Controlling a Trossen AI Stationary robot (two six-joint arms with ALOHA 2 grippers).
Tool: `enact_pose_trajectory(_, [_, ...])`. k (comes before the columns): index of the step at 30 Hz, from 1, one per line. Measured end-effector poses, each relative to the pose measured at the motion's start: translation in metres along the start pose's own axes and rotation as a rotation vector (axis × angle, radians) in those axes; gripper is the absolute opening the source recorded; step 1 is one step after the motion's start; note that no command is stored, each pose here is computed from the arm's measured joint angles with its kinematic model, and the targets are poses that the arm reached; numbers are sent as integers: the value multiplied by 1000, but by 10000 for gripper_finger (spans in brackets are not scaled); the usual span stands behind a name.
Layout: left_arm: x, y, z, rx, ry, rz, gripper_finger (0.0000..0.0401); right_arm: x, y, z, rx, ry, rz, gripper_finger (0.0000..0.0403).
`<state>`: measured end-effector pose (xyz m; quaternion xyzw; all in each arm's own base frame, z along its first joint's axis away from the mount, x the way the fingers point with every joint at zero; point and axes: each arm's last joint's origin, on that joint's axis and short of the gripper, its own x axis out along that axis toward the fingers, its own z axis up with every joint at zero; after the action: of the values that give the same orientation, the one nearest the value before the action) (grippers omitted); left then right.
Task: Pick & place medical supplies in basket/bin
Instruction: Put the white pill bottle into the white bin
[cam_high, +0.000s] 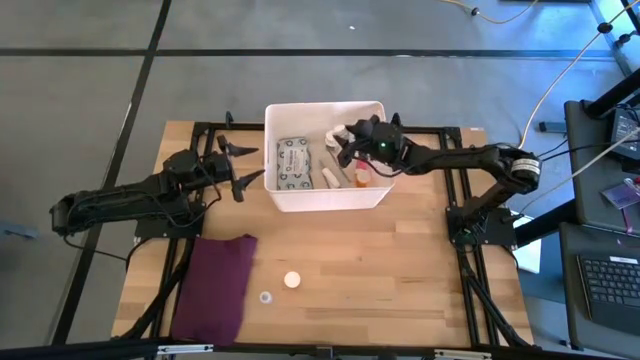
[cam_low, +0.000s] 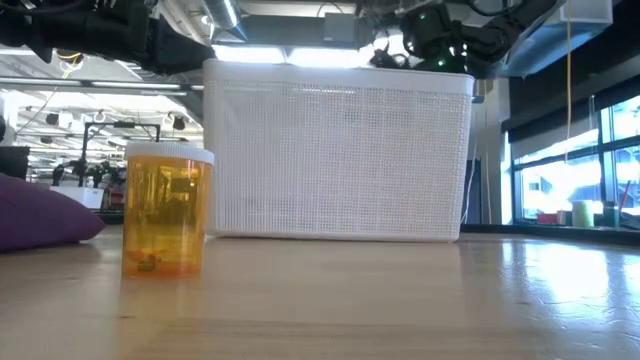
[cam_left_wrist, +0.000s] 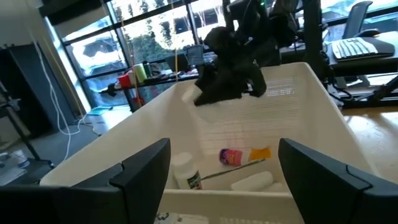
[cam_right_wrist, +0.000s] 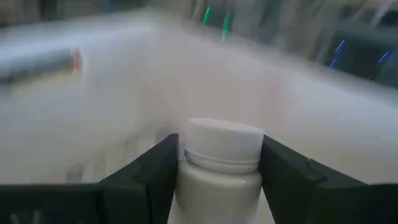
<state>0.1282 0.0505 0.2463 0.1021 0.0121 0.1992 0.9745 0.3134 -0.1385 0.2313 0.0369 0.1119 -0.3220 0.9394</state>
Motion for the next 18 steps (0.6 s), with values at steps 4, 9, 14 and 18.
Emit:
enact_pose_trajectory(4, [0,1,0,0,4,18,290,4,-5,-11,20,19,-55,200])
enact_pose_trajectory(9, [0,1,0,0,5,25,290,5,-5,-9,19,-5,-56,185])
enact_pose_trajectory(14, [0,1,0,0,5,26,290,10,-4,4,27,-42,-54,183])
enact_pose_trajectory(18, [0,1,0,0,5,26,290,13,1,14,49,-57,-32,191])
